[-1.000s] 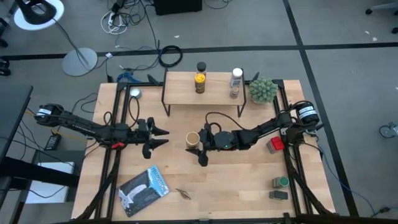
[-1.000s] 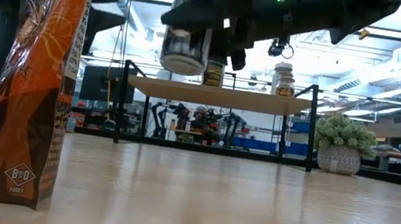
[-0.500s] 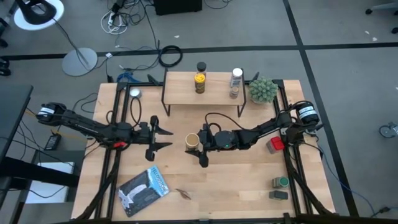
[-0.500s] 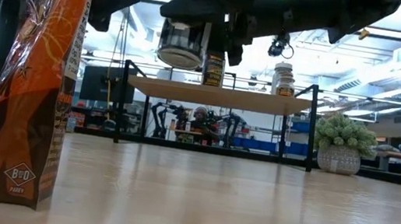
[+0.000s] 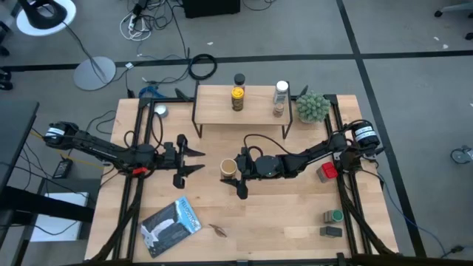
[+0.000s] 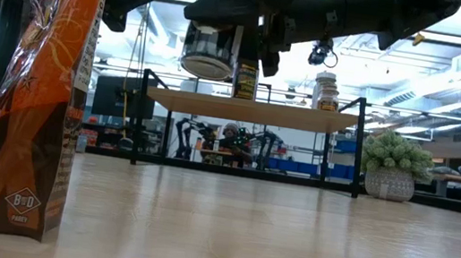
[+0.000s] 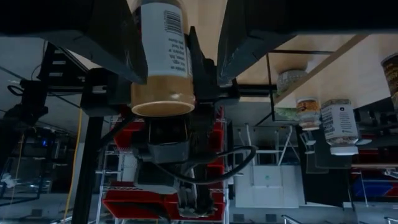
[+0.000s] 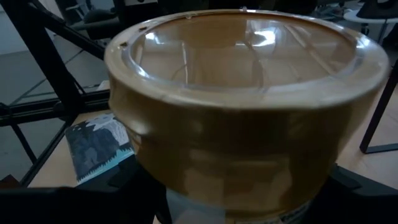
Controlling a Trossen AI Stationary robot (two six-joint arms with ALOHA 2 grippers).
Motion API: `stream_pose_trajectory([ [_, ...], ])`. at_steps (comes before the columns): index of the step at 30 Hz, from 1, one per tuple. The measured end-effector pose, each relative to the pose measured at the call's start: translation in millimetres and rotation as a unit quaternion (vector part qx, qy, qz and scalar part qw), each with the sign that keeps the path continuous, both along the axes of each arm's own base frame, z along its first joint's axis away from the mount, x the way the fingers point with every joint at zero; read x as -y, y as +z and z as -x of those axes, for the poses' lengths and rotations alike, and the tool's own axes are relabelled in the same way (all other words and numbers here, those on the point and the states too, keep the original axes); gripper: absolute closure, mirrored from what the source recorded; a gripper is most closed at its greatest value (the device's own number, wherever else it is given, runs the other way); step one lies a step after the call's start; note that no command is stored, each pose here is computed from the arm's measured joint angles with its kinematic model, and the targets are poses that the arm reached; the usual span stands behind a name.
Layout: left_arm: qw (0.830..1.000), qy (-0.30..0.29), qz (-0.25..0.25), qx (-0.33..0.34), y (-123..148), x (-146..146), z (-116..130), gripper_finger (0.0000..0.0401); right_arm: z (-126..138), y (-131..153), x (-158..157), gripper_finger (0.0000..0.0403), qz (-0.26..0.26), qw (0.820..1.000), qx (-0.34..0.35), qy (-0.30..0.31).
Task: Shelf spices
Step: Put the brown seasoning bottle on the shelf
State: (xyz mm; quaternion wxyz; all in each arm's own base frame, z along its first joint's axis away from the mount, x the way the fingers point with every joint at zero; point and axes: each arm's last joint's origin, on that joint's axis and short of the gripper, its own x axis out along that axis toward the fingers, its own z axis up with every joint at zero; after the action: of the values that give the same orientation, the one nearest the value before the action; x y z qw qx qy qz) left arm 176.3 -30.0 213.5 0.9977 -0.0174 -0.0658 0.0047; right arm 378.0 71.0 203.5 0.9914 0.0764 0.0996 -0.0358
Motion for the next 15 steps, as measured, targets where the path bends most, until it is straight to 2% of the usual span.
stream_pose_trajectory([
  [6, 1.0, -0.001, 0.014, -0.001, -0.1, 0.0, 0.0, 0.0191, 0.1, -0.6, 0.0, 0.0124, -0.005, 1.0, -0.002, -0.001],
  [15, 0.999, 0.016, 0.023, -0.031, -9.6, 0.0, -5.4, 0.0077, 0.3, -2.2, 0.0, 0.0124, -0.005, 1.0, -0.01, 0.0],
])
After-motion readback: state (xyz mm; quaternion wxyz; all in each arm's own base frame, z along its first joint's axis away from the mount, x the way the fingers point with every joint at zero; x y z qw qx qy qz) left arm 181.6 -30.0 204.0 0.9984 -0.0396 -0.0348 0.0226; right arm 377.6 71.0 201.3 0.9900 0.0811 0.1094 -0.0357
